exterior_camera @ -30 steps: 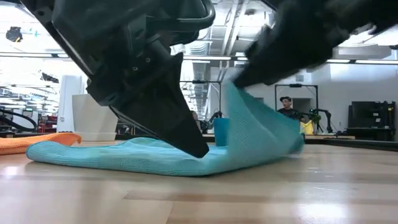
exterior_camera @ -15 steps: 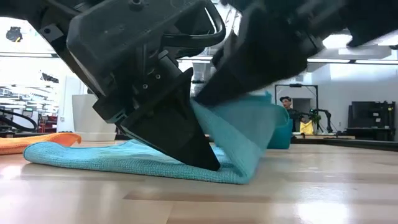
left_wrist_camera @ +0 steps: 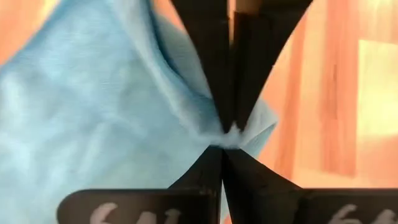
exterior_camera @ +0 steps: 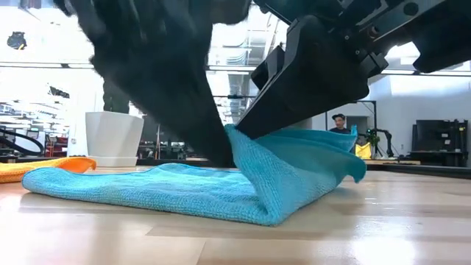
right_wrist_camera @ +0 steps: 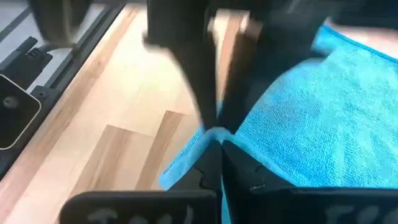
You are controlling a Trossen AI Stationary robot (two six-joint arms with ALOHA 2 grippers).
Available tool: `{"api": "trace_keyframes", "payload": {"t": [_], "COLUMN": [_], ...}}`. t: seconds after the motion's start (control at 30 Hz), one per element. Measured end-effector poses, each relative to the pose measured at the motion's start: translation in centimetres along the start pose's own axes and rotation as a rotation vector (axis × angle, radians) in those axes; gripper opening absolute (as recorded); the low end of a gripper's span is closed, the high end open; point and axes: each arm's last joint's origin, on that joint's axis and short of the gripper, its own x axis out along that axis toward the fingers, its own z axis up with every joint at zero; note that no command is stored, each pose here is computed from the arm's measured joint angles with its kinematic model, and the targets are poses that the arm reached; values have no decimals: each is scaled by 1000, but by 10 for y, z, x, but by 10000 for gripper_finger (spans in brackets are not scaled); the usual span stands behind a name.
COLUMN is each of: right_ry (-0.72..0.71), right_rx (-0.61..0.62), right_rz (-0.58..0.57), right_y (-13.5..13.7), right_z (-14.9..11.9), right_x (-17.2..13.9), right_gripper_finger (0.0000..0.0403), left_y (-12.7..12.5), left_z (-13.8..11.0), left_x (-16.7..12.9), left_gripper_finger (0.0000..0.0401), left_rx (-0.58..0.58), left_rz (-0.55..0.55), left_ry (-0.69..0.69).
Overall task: Fold microfiber towels
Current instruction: Fold the blue towel
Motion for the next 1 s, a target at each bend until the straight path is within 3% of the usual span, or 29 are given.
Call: {"api": "trace_keyframes", "payload": {"t": [0.17,0.37,0.57,1.0], "right_ry": [-8,-28,-87,-72], "right_rx": [1,2,-31,-9], "right_rz": [1,3,8,58], "right_y": [0,0,1,-3], "right_z": [1,3,8,-1], "right_x": [0,0,-1,17], "right_gripper_finger": [22,27,22,22], "left_y": [0,-1,1,3], "left_z": [3,-29,-43,-46], "left_x": [-15,-7,5,6], "left_gripper_finger": [0,0,0,0], "left_rx": [54,-7,-29,-59], "left_rz": [71,127,52,58], "left_ry": [48,24,11,-9]}}
